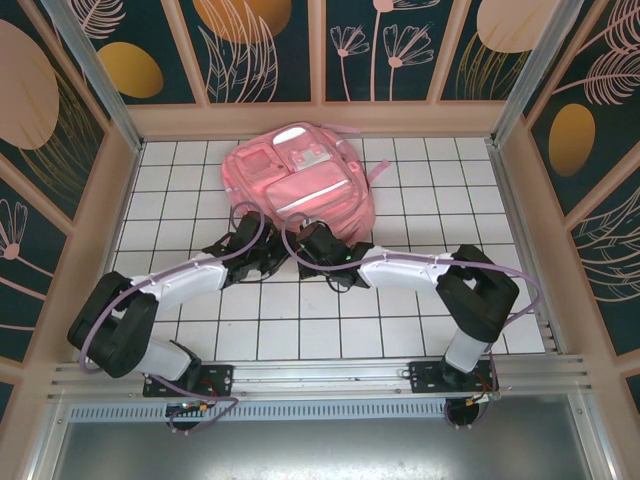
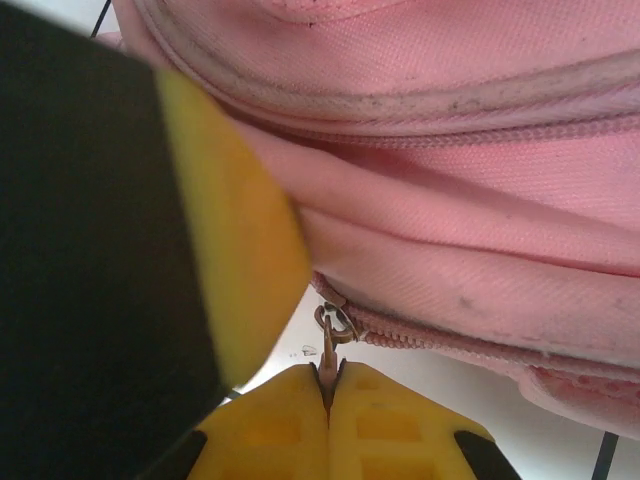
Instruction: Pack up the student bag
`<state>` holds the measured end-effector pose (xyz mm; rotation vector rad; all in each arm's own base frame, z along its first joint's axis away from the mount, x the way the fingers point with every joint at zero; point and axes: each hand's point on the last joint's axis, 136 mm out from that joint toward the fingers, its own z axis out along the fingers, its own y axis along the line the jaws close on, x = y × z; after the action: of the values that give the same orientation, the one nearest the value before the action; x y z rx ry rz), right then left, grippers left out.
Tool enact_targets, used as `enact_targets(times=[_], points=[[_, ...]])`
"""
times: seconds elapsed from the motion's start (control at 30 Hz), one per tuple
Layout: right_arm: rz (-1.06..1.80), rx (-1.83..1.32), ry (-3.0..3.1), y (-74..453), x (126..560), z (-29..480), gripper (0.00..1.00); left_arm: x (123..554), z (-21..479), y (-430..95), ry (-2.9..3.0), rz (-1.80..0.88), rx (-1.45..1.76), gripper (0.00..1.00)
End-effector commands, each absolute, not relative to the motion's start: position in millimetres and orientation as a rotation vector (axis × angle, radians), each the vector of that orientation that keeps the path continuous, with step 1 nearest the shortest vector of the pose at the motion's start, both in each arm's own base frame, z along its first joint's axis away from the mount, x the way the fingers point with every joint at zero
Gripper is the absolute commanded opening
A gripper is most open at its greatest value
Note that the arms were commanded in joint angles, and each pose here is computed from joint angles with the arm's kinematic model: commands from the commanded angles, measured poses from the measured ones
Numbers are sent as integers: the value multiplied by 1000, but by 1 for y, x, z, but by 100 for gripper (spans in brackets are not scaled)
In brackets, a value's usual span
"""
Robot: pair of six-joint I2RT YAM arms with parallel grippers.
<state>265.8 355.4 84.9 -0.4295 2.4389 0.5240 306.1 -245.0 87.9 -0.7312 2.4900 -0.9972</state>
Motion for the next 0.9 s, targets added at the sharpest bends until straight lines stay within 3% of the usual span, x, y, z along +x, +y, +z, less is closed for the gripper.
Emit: enact_targets(times=[0.0,0.1,0.17,0.5,0.87], points=[[649,-420,2361,366,257,118,0,330,102,-257,2390,-1033,-768,47],[626,-405,2359,358,256,119,0,337,90,-256,2408,-977,-781,25],[593,-395,2361,352,258,118,0,340,87,-253,2419,-920,-787,0],[333,-283,2413,276,284,95,0,328,94,-189,2405,-567,-845,0],[225,-240,2403,227,333,92,0,304,108,-71,2301,-345,-994,0]])
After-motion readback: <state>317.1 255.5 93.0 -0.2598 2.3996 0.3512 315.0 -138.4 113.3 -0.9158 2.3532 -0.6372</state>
